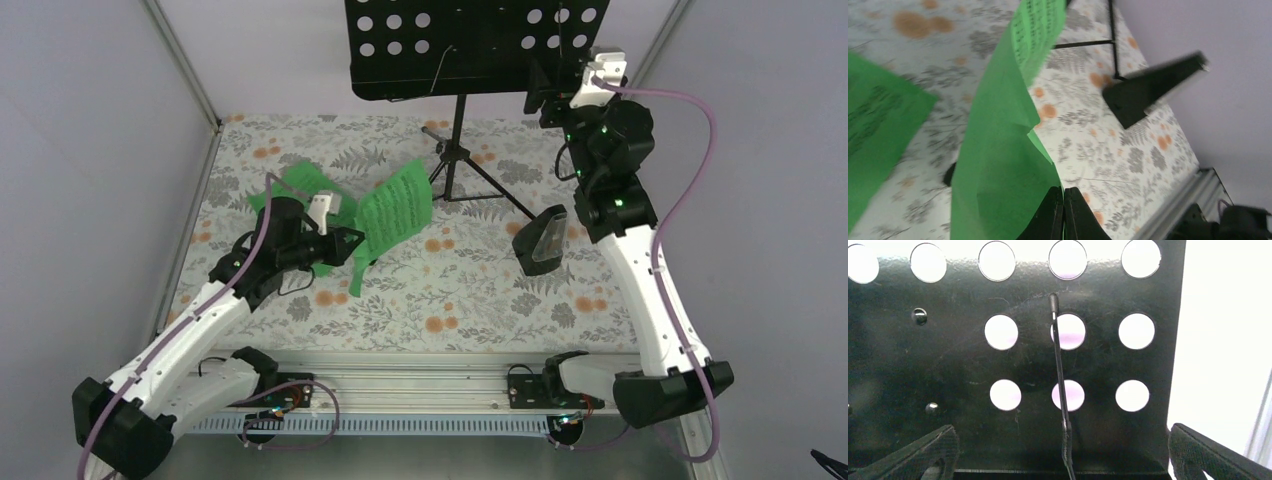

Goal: Pack up the instrument practice props

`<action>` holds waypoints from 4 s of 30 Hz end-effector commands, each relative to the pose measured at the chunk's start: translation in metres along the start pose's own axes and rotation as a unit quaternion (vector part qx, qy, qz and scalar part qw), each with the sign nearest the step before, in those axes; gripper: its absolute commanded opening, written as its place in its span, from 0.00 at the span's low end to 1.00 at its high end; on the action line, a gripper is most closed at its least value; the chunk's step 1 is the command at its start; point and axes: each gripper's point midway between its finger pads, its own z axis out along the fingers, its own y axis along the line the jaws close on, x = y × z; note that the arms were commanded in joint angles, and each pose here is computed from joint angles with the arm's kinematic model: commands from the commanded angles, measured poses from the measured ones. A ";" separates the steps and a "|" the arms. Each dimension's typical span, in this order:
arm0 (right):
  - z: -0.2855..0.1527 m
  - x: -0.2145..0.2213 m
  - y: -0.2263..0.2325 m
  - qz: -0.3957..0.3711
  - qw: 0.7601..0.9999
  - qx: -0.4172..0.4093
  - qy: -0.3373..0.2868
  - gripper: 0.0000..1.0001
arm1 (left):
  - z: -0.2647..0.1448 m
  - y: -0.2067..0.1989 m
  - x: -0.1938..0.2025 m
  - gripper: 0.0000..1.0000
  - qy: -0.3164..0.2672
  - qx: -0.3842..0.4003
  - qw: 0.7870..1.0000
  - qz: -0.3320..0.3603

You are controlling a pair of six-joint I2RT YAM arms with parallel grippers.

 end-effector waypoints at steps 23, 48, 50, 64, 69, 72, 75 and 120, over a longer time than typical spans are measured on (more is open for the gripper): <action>-0.114 0.063 -0.009 0.045 0.998 -0.014 0.035 1.00 | -0.039 0.210 0.030 0.02 -0.094 -0.134 0.951 -0.263; -0.113 0.125 0.024 0.119 0.982 -0.097 0.113 1.00 | -0.101 0.255 0.024 0.02 -0.169 -0.169 0.923 -0.301; -0.111 0.133 0.032 0.137 0.976 -0.116 0.123 1.00 | -0.100 0.254 0.026 0.03 -0.169 -0.167 0.924 -0.301; -0.099 0.176 0.076 0.230 0.933 -0.212 0.179 1.00 | -0.091 0.238 0.015 0.42 -0.149 -0.152 0.941 -0.262; -0.099 0.179 0.075 0.230 0.933 -0.208 0.183 1.00 | -0.113 0.237 -0.009 0.78 -0.165 -0.204 0.937 -0.231; -0.100 0.178 0.075 0.233 0.932 -0.208 0.181 1.00 | -0.129 0.240 -0.018 0.91 -0.178 -0.250 0.926 -0.219; -0.101 0.177 0.075 0.235 0.932 -0.208 0.181 1.00 | -0.150 0.242 -0.024 1.00 -0.199 -0.305 0.910 -0.200; -0.142 0.222 0.097 0.219 0.908 -0.283 0.219 1.00 | 0.178 0.000 -0.090 0.73 -0.031 0.174 0.972 0.157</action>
